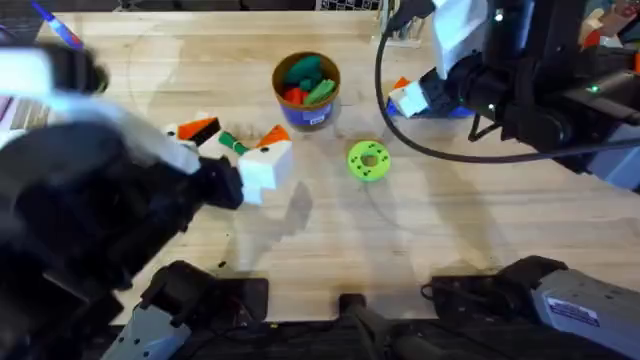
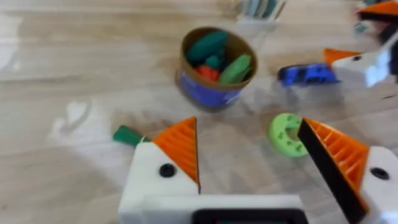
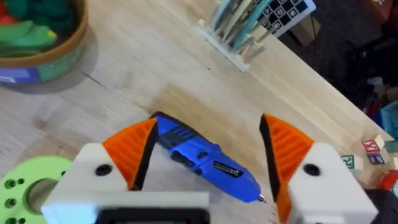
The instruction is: Pick up the gripper from the table and insert it into the empty holder that is missing its gripper. Then pick up a screw, insert it into the mounting hole, and use the screwdriver to tighten it. Finally, clean up the table by picking up the vegetable and placing it into the bucket.
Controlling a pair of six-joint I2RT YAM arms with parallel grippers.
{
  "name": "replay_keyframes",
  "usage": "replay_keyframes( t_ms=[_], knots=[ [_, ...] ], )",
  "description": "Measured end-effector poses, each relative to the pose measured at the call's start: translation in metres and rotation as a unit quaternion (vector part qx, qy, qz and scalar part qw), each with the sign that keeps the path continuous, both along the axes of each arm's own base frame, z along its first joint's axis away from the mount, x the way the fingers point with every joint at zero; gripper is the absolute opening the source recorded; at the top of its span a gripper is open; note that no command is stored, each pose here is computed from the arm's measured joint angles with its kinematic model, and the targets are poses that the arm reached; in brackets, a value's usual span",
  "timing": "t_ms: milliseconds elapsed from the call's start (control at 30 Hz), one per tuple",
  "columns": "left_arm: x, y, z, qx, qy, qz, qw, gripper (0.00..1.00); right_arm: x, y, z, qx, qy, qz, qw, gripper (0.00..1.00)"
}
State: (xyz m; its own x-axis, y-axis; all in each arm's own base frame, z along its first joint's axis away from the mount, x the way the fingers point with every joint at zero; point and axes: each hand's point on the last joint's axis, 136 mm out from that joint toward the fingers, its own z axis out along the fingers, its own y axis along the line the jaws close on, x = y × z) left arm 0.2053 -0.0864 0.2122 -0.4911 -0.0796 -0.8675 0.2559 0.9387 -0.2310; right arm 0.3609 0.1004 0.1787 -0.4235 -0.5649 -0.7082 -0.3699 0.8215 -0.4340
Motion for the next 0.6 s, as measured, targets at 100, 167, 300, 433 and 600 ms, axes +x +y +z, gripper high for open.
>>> replay_keyframes(
  t_ms=[100, 167, 300, 433, 600],
  knots=[
    [0.013, 0.007, -0.010, 0.047, 0.071, 0.030, 0.996, 0.985, -0.002, 0.007, 0.000, 0.000, 0.000, 0.010, 1.000, 0.959],
    [0.028, 0.005, -0.011, 0.066, 0.102, 0.040, 0.992, 0.985, -0.003, 0.011, 0.000, 0.000, 0.000, 0.015, 1.000, 0.959],
    [0.058, -0.004, -0.007, 0.083, 0.139, 0.048, 0.986, 0.985, -0.004, 0.012, 0.000, 0.000, 0.000, 0.017, 1.000, 0.960],
    [0.071, -0.004, -0.020, 0.094, 0.181, 0.061, 0.977, 0.985, -0.004, 0.012, 0.000, 0.000, 0.000, 0.017, 1.000, 0.960],
    [0.069, 0.043, -0.066, 0.024, 0.312, 0.226, 0.922, 0.985, -0.004, 0.012, 0.000, 0.000, 0.000, 0.017, 1.000, 0.959]
  ],
)
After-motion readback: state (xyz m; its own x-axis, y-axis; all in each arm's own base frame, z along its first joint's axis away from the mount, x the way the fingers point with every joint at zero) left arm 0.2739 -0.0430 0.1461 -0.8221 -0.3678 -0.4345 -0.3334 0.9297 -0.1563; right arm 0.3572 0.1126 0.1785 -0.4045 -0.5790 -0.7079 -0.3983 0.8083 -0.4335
